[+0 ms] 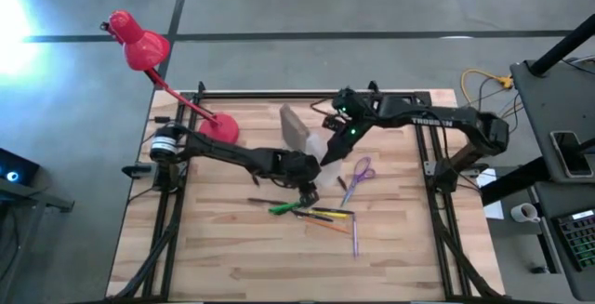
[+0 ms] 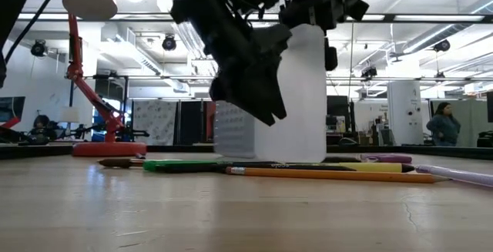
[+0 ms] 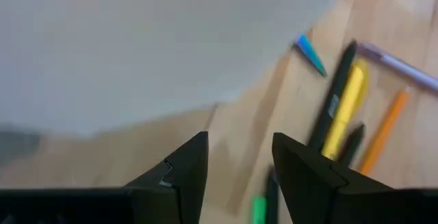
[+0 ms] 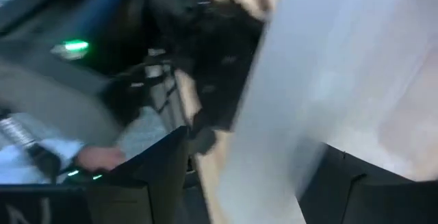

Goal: Pick & place school supplies into a supply box
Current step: Prepare the supply box to put school supplies into it, then put the black pen into the supply box

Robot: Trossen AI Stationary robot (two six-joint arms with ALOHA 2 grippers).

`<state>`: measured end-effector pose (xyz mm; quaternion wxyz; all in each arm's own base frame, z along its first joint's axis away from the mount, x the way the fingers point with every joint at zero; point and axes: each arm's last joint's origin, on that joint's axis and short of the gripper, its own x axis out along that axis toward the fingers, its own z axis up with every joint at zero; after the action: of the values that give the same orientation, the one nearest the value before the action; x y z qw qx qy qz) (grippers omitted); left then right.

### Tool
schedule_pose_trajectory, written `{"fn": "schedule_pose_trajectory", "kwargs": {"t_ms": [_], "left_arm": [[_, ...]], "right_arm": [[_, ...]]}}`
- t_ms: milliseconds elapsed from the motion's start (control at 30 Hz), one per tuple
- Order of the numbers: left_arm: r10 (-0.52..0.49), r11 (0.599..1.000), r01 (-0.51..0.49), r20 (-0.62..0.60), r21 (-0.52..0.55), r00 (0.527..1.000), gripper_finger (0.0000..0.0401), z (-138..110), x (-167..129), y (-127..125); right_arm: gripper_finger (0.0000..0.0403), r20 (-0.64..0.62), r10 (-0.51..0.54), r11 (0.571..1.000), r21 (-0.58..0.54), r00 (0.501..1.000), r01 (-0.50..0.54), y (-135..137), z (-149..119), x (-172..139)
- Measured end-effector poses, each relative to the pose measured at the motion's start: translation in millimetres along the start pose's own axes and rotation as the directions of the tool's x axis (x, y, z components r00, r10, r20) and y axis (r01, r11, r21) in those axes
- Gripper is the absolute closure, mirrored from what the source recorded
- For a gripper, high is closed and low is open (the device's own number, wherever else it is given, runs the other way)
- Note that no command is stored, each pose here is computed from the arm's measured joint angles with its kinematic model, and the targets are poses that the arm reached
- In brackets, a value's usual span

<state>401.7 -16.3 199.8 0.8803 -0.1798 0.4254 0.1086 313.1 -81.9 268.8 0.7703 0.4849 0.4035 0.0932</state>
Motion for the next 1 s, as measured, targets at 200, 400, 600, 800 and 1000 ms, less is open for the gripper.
{"fn": "schedule_pose_trajectory", "kwargs": {"t_ms": [200, 400, 600, 800, 1000], "left_arm": [[0.029, 0.999, -0.031, -0.114, -0.017, 0.993, 0.0254, -20.0, -28.3, -16.6], [0.130, 0.991, -0.134, -0.179, -0.010, 0.975, 0.0254, -49.4, -62.4, -39.8], [0.159, 0.983, -0.168, -0.114, -0.072, 0.981, 0.0254, -61.4, -89.1, -53.7], [0.157, 0.978, -0.166, -0.077, -0.130, 0.985, 0.0254, -66.8, -105.5, -61.4], [0.151, 0.978, -0.158, -0.061, -0.136, 0.987, 0.0254, -74.4, -119.1, -68.8]], "right_arm": [[0.0183, -0.013, -0.064, 0.998, -0.029, 0.998, 0.064, 11.6, -12.2, 20.9], [0.0203, 0.077, -0.209, 0.975, -0.062, 0.975, 0.214, 18.9, -20.0, 33.6], [0.0315, 0.128, -0.289, 0.954, -0.048, 0.949, 0.297, 17.6, -22.2, 38.4], [0.0389, 0.173, -0.397, 0.914, -0.012, 0.901, 0.405, 12.7, -25.0, 37.7], [0.0361, 0.079, -0.650, 0.755, -0.038, 0.756, 0.654, -4.5, -41.3, 29.0]]}}
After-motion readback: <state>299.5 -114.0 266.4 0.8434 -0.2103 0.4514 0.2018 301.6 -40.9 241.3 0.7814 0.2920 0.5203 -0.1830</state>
